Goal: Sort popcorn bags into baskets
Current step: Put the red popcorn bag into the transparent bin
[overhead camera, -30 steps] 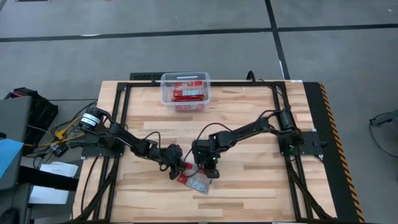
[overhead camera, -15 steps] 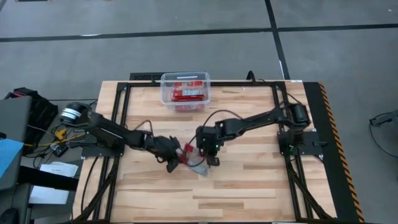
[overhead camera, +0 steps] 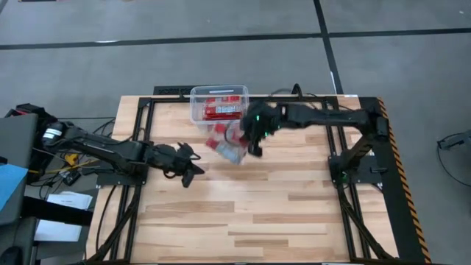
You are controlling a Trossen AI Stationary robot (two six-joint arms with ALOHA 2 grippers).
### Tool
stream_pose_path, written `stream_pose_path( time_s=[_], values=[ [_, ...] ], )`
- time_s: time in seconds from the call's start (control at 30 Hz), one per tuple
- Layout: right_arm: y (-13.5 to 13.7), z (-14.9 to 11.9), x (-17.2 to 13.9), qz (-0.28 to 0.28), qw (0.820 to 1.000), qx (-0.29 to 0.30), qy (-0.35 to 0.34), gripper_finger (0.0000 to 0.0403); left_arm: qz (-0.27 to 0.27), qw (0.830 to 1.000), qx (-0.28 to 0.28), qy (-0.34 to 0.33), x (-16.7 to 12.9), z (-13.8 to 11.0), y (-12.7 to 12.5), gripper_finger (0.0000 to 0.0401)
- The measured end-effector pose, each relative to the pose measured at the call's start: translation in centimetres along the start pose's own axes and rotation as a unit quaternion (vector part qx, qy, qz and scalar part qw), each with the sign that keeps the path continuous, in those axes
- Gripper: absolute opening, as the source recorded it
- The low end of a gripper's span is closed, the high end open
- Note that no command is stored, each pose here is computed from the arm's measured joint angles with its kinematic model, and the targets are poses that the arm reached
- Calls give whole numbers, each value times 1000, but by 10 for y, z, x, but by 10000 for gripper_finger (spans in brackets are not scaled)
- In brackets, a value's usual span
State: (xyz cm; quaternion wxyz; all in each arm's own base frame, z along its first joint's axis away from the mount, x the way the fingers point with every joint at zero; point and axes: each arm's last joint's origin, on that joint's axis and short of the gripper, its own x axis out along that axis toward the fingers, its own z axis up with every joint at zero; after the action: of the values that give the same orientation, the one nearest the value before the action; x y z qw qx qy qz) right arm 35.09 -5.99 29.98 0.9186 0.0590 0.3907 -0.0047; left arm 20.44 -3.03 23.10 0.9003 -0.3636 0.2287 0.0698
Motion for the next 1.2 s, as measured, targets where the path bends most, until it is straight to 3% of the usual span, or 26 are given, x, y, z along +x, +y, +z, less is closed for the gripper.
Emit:
stream_pose_path(
  time_s=[0.2,0.4,0.73,1.0,1.2],
  values=[
    [-51,34,-32,-63,996,-54,-41,2,52,998,-18,-13,-13,-1,7,0],
    [-109,48,-40,-111,990,-81,-19,2,83,996,-25,1,-13,-5,12,0],
    [-173,53,2,-90,986,-138,23,2,138,990,-23,-9,-11,-5,21,0],
    [-197,54,40,-86,984,-151,44,18,170,985,-35,-11,-12,0,31,0],
    [-211,53,50,-135,975,-163,65,44,184,982,-43,-18,-12,4,36,0]
  ],
)
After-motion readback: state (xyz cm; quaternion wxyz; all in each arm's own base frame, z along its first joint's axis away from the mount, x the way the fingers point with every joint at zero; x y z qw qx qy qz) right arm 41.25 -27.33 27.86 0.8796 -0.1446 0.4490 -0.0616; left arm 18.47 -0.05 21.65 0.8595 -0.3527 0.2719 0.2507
